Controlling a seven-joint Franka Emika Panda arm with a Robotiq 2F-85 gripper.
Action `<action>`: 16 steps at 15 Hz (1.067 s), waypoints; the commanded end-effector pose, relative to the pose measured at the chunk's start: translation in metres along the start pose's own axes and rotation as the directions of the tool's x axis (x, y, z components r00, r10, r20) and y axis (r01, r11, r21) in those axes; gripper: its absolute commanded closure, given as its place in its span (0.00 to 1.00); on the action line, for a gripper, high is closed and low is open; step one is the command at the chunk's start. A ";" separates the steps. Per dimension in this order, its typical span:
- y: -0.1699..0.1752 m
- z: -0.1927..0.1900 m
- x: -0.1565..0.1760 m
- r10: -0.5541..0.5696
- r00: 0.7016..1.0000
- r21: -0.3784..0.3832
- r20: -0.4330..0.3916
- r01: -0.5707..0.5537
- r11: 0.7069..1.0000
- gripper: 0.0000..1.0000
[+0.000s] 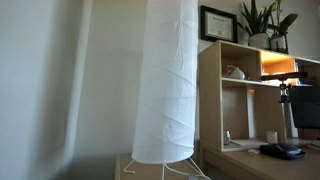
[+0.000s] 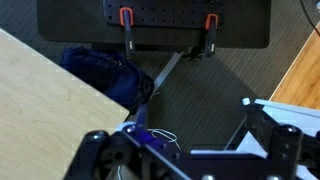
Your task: Open the top drawer
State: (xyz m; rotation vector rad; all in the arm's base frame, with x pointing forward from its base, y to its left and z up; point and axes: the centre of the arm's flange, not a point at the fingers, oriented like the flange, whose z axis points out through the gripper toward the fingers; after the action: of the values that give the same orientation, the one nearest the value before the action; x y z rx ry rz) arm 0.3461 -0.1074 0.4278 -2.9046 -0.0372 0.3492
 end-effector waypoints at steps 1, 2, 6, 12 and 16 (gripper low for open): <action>0.000 0.000 0.000 0.000 1.000 0.000 0.000 0.000 1.000 0.00; 0.000 0.000 0.000 0.000 1.000 0.000 0.000 0.000 1.000 0.00; 0.000 0.000 0.000 0.000 1.000 0.000 0.000 0.000 1.000 0.00; 0.000 0.000 0.000 0.000 1.000 0.000 0.000 0.000 1.000 0.00; -0.007 0.002 0.002 0.000 1.000 -0.026 0.002 0.000 1.000 0.00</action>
State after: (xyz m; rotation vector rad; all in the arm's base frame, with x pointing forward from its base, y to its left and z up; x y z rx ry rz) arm 0.3463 -0.1068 0.4280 -2.9064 -0.0387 0.3494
